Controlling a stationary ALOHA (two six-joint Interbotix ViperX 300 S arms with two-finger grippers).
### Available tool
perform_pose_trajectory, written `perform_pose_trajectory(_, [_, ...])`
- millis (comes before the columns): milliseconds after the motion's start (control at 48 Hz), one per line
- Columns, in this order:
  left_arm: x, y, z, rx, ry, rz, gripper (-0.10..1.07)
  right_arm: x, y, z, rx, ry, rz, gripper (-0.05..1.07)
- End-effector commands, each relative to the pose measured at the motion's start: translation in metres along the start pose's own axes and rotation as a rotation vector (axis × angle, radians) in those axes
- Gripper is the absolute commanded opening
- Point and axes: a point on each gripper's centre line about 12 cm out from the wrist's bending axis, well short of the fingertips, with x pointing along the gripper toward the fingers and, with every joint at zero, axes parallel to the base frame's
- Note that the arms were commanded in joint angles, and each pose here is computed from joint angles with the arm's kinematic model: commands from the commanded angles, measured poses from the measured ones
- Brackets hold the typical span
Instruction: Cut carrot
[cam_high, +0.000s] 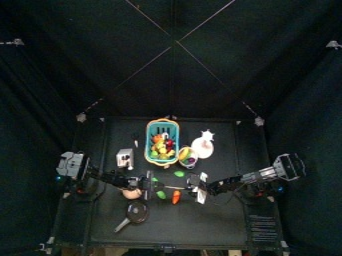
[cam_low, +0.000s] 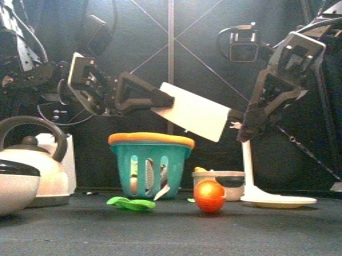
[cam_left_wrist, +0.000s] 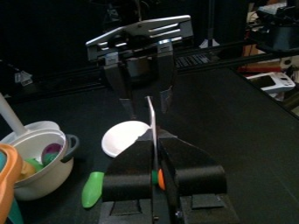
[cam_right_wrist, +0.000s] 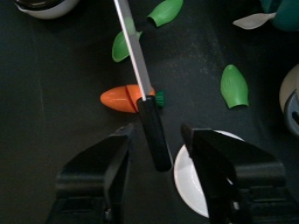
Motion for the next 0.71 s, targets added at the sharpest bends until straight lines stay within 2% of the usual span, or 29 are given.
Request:
perform_pose_trajectory(0, [0.005, 0.003, 0.007, -0.004, -0.032, 0.014, 0.40, -0.007, 0.004, 0.011, 0.008, -0.034, 0.010, 0.70])
perform_pose_trajectory(146, [0.006, 0.002, 0.000, -0.012, -0.006, 0.016, 0.40, -0.011, 0.005, 0.012, 0.002, -0.036, -0.008, 0.56])
perform_pose_trajectory(312, [0.007, -0.002, -0.006, -0.012, 0.020, 0.004, 0.40, -0.020, 0.009, 0.015, -0.002, -0.050, -0.012, 0.46])
perform_pose_trajectory(479, [0.006, -0.009, -0.009, -0.020, 0.058, -0.019, 0.40, -0.027, 0.008, 0.016, 0.000, -0.059, -0.026, 0.44])
perform_pose_trajectory(688, [0.004, -0.027, -0.014, -0.069, 0.129, -0.077, 0.40, -0.026, 0.004, 0.014, 0.003, -0.049, -0.050, 0.43])
